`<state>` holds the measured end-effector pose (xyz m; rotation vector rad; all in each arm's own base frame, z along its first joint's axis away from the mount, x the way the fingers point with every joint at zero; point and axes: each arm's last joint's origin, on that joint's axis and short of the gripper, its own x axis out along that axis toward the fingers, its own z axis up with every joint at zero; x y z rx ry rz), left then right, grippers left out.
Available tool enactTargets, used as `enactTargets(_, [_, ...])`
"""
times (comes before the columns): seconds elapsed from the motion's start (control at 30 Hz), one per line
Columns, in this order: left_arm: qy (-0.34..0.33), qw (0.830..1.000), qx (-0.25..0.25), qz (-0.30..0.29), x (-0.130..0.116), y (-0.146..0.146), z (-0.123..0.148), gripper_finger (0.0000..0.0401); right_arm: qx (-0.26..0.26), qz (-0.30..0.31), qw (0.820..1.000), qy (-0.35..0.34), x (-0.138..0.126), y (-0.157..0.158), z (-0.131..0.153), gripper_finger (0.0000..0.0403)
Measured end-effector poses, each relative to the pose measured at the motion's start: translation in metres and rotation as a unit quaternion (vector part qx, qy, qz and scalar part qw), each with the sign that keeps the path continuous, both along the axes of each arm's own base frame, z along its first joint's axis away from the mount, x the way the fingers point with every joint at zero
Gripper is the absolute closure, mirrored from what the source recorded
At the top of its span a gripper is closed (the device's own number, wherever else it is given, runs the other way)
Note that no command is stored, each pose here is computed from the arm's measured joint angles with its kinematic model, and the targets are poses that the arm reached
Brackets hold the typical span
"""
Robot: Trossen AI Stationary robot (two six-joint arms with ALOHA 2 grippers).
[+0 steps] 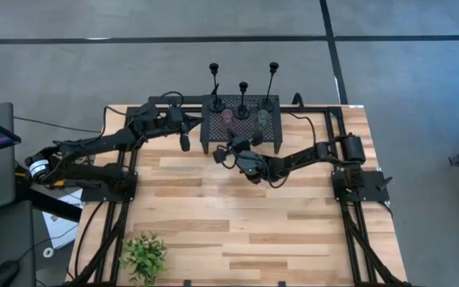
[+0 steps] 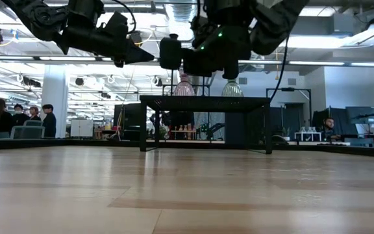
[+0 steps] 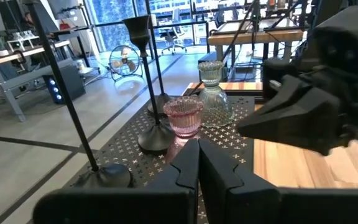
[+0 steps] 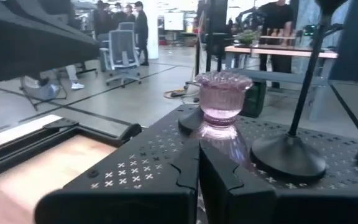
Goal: Pick & Place candle stick holders
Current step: Adjust the purple candle holder on the shelf
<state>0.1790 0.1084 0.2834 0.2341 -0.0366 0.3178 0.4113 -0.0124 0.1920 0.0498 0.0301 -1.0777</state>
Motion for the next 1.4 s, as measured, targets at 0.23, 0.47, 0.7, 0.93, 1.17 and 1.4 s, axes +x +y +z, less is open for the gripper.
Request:
enactTargets(0.23, [0.0, 1.0, 0.0, 0.0, 0.0, 0.0, 0.0, 0.0396, -0.003, -0.034, 0.999, -0.002, 0.005, -0.011, -0.001, 0.0403])
enactTargets(0.47, [0.0, 1.0, 0.0, 0.0, 0.0, 0.0, 0.0, 0.0396, -0.003, -0.046, 0.999, 0.002, 0.005, -0.019, -0.002, 0.0403])
enactTargets(0.7, [0.0, 1.0, 0.0, 0.0, 0.0, 0.0, 0.0, 0.0396, -0.001, -0.025, 1.0, 0.003, 0.006, -0.026, -0.002, 0.0403])
enactTargets(0.93, [0.0, 1.0, 0.001, -0.001, 0.0, 0.0, 0.0, 0.0396, 0.003, -0.003, 1.0, 0.002, 0.007, -0.028, -0.002, 0.0403])
enactTargets(1.17, [0.0, 1.0, 0.001, -0.001, 0.0, 0.0, 0.0, 0.0396, 0.006, 0.022, 1.0, 0.001, 0.008, -0.027, -0.002, 0.0403])
enactTargets(1.4, [0.0, 1.0, 0.0, -0.001, 0.0, 0.0, 0.0, 0.0396, 0.01, 0.054, 0.998, 0.0, 0.009, -0.028, -0.003, 0.0403])
